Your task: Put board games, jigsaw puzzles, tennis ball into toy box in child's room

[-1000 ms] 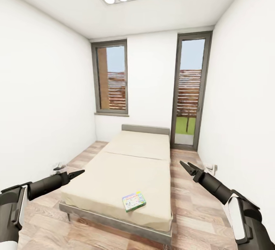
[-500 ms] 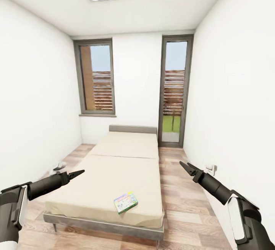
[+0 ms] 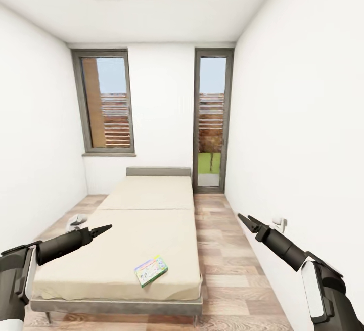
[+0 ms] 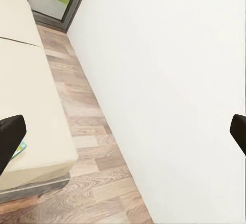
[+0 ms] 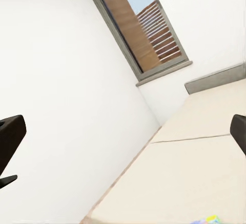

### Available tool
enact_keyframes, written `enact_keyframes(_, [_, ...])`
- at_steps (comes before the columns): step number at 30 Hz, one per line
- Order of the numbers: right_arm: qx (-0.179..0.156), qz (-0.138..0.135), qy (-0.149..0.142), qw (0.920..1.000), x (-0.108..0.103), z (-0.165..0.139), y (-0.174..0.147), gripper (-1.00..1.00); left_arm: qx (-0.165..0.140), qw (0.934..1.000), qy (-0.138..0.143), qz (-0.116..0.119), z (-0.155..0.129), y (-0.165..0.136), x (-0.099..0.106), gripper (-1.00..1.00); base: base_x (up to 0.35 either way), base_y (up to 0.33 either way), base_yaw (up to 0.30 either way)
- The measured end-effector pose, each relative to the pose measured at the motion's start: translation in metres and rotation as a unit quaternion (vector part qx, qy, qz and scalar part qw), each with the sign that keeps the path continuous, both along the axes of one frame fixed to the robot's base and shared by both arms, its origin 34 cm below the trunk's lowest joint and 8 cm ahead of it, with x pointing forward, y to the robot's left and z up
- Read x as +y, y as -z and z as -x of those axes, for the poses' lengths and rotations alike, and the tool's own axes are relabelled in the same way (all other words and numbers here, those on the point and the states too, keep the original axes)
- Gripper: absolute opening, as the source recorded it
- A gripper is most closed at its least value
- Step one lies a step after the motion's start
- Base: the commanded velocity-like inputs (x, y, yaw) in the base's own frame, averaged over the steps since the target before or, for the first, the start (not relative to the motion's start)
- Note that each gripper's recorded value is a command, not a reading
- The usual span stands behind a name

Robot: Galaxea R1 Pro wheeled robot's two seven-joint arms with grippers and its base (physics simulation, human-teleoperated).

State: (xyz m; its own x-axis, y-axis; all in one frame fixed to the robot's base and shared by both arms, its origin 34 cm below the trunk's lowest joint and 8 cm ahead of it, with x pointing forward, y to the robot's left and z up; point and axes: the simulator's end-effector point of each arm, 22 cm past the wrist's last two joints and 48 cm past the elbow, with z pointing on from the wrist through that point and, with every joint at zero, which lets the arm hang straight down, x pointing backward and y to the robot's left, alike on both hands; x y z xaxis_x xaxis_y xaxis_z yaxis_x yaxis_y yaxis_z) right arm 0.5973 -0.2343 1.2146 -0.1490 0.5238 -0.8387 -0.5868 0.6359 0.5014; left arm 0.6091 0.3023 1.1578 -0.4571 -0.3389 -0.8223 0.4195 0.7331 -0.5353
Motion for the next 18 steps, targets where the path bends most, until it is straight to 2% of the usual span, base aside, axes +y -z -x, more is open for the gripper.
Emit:
enact_keyframes(6, [0.000,0.000,0.000,1.0000,0.0001,0.0000,0.0000,1.00,0.000,1.0000,0.000,0.000,0.0000,0.0002,-0.0001,1.00,0.000,0.006,-0.081])
enact_keyframes(13, [0.000,0.000,-0.001,1.0000,0.0024,0.0000,0.0002,1.00,0.000,1.0000,0.000,0.000,0.0001,0.0000,0.0001,1.00,0.024,0.152,-0.011])
enact_keyframes(18, [0.006,0.006,0.002,1.0000,0.0019,-0.0017,0.0039,1.00,0.001,1.0000,0.000,0.000,-0.0001,0.0009,-0.0001,1.00,0.094,0.066,-0.002])
